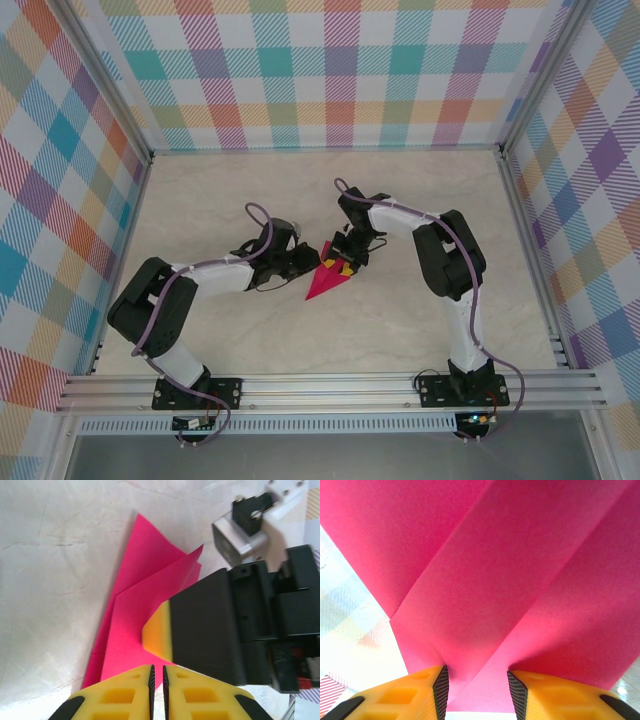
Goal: Fold a paper plane with a square sheet of paper (pick it up from the middle)
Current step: Fourth fold the wing at the center of the table.
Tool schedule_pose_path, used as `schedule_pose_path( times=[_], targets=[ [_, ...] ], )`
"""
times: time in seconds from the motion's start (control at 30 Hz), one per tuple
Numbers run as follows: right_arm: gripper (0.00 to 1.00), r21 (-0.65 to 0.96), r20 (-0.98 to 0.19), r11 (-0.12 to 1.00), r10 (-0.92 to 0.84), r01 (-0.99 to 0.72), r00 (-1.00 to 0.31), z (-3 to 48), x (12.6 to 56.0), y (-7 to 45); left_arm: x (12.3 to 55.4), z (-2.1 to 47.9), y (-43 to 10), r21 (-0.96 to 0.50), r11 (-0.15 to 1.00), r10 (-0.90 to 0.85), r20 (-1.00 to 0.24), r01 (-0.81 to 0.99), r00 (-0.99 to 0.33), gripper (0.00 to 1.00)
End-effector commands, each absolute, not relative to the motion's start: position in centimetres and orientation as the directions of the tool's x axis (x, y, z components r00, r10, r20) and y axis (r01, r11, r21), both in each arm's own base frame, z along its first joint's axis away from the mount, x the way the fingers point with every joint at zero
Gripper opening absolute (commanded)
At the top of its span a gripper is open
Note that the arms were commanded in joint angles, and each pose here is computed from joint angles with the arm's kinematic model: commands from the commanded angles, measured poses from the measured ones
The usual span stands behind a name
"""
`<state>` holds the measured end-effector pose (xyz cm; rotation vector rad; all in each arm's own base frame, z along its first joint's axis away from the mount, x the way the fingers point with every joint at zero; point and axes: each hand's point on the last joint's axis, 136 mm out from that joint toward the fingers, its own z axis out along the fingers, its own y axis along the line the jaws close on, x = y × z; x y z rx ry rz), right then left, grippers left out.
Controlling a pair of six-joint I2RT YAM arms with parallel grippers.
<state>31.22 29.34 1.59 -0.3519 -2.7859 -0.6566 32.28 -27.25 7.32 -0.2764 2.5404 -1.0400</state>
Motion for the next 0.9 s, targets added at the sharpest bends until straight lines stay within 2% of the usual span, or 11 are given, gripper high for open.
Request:
schedule_pose_path(
  times=[0.0, 0.43, 0.87],
  targets=[
    [0.42, 0.140, 0.308, 0.945, 0.241, 0.295, -0.920, -5.9, 29.2, 24.8, 32.2, 7.0, -27.0, -0.710, 0.703, -0.321, -0.263, -0.043, -0.910, 0.14],
    [0.42, 0.129, 0.322, 0.945, 0.246, 0.300, -0.914, -6.0, 29.1, 24.8, 32.1, 4.5, -28.2, -0.714, 0.697, -0.281, -0.190, -0.064, -0.941, 0.06],
    [0.42, 0.125, 0.330, 0.946, 0.245, 0.300, -0.911, -6.1, 29.0, 24.8, 32.5, 3.4, -28.2, -0.687, 0.722, -0.271, -0.179, -0.077, -0.946, 0.06]
  ],
)
